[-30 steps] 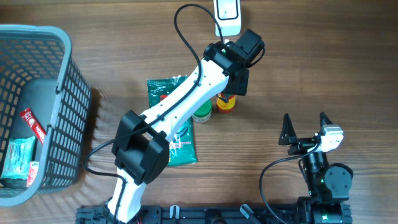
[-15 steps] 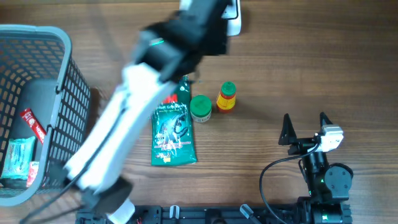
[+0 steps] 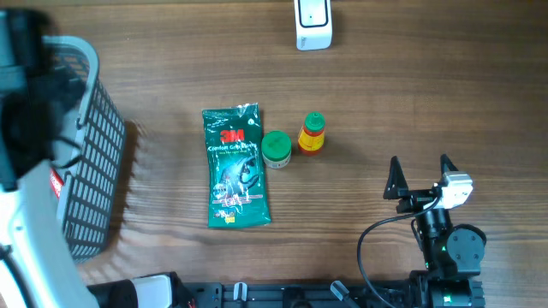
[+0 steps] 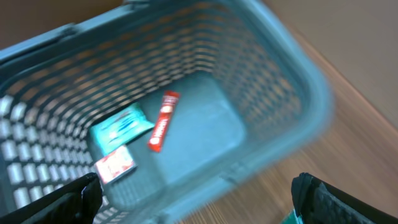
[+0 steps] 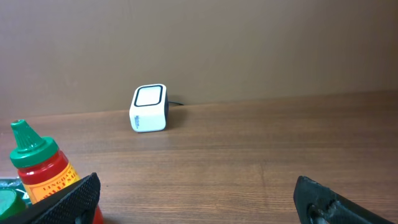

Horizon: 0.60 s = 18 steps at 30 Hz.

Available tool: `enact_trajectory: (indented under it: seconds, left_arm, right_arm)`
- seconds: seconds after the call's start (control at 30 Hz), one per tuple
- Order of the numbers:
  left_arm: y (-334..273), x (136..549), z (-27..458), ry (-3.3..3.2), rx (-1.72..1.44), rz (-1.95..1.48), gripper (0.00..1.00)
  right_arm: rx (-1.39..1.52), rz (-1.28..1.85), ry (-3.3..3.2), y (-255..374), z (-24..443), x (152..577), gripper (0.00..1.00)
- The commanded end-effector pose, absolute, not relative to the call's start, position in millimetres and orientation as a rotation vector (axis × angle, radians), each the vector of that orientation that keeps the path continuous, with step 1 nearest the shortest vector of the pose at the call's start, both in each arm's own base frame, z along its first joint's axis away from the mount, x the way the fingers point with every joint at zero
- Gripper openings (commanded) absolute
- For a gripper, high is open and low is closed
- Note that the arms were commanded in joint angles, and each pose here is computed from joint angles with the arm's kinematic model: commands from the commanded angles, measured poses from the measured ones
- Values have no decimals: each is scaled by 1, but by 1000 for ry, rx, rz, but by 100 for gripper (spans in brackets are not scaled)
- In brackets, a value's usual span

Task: Scan the item barcode
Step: 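Reach into the basket and grasp the red Nescafe stick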

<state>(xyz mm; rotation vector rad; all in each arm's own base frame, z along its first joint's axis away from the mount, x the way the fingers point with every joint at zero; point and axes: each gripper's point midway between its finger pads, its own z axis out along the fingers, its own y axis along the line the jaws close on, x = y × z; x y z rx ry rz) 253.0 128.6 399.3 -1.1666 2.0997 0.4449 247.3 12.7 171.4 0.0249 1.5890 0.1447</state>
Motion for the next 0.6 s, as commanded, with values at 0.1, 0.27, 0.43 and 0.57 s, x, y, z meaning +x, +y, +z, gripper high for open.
enact_trajectory:
  seconds: [0.1, 0.27, 0.43, 0.57]
  left_arm:
    - [188, 224, 354, 2045, -1549, 432, 100]
    - [204, 248, 288, 2204, -1504, 348, 100]
    - [222, 251, 205, 2242, -1583, 339, 100]
    - [234, 247, 159, 2224, -1622, 351, 100]
  right_arm:
    - [21, 132, 1588, 12, 172, 248, 100]
    - [21, 132, 1588, 12, 172, 248, 100]
    - [21, 132, 1588, 12, 172, 248, 100]
    - [21, 132, 1588, 12, 172, 248, 100]
